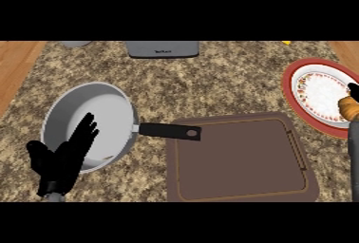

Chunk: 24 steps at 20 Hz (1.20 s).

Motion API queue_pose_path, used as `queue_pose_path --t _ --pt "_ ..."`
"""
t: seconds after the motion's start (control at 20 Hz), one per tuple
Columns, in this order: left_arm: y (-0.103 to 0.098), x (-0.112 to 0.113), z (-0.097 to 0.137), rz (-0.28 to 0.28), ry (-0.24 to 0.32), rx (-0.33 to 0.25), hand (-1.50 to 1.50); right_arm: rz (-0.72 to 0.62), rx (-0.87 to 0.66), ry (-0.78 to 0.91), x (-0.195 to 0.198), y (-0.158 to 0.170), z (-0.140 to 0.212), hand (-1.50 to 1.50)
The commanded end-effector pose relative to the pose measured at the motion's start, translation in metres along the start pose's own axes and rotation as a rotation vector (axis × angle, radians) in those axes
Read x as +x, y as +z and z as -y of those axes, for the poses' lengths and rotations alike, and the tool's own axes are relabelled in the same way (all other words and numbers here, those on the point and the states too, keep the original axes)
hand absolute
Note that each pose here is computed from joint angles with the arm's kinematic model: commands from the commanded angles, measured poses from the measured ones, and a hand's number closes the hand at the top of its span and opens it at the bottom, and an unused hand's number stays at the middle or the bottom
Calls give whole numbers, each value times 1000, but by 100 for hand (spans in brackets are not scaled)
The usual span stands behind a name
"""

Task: Pick the croissant from the tray and place it in the plate

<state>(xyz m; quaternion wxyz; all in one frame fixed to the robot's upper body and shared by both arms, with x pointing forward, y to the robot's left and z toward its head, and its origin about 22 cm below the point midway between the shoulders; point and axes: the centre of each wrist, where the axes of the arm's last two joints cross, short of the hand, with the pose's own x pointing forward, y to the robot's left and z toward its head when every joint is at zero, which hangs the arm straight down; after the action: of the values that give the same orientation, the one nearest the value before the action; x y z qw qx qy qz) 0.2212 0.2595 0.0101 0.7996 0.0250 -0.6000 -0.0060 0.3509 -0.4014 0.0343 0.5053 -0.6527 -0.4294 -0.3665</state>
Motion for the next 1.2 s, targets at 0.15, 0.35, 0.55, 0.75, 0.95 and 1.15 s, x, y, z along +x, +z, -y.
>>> queue_pose_path --t 0.15,0.35,0.55,0.75,0.95,1.15 --pt "2 -52 20 -124 62 -17 0 0 169 -161 -29 30 26 -150" --pt "-4 -32 9 -90 37 -11 0 22 254 -144 -73 57 49 -150" --pt "-14 -32 9 -115 29 -23 0 25 314 -108 -83 62 60 -150" --pt "-2 -36 29 -110 41 -11 0 16 330 -67 -111 76 88 -150" --pt "-7 -41 16 -106 22 -13 0 8 332 -52 -112 88 97 -150" --pt "-8 -37 29 -96 29 -26 0 21 302 -56 -106 100 93 -150"
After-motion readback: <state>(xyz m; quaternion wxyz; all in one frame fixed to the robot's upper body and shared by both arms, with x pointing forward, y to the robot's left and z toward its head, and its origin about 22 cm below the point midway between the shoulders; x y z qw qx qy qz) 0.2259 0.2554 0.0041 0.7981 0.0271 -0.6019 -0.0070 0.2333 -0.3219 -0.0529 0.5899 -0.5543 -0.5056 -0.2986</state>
